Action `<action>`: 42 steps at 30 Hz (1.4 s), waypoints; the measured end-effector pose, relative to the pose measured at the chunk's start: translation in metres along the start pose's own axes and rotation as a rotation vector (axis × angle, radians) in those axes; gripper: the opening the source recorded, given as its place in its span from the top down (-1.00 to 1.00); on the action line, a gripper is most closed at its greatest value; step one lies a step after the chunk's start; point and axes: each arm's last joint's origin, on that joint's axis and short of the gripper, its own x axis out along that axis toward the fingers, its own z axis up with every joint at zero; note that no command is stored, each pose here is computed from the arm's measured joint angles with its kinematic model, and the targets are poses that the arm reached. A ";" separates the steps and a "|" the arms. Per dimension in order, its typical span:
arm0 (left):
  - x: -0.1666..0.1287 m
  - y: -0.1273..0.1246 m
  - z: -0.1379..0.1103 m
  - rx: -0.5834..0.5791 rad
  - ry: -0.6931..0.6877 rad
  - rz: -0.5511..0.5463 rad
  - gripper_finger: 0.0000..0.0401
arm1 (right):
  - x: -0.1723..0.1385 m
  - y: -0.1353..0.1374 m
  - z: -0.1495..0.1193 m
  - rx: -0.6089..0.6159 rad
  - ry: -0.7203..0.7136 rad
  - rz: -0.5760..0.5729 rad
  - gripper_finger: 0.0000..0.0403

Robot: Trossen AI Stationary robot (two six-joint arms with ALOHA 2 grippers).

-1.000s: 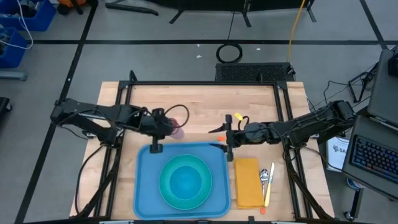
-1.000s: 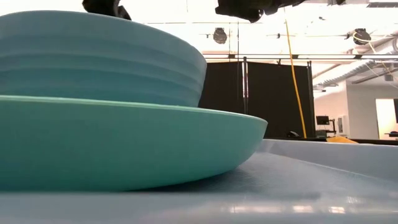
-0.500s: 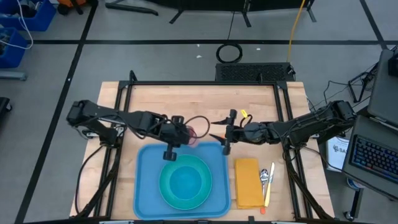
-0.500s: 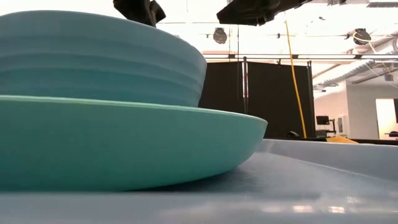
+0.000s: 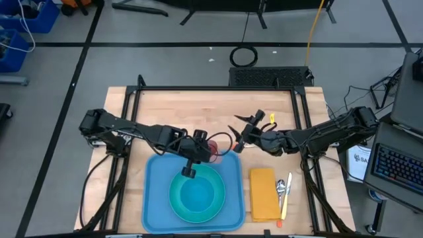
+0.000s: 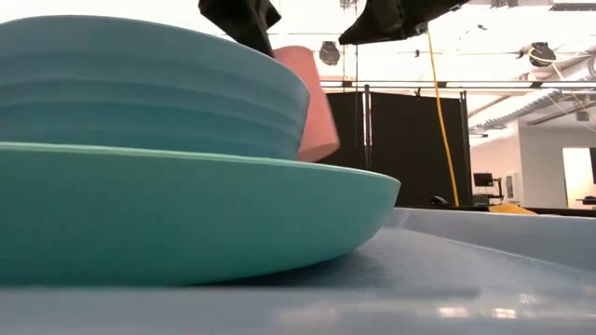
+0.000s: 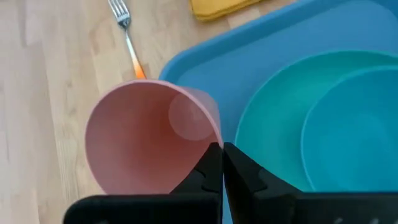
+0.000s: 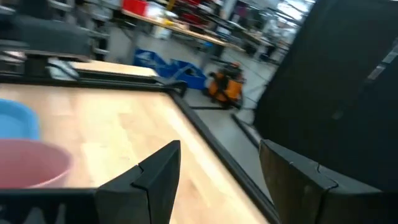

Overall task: Set up tray
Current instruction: Put the pink cup on the serving tray to the top right of the light blue plate

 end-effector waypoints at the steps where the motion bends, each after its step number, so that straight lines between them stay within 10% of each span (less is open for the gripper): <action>1: 0.001 0.000 0.000 0.001 -0.004 0.000 1.00 | 0.000 -0.001 0.000 0.000 0.004 -0.020 -0.04; 42: 0.077 0.008 0.032 0.076 0.135 -0.105 1.00 | -0.006 -0.010 -0.001 -0.030 0.048 -0.067 -0.04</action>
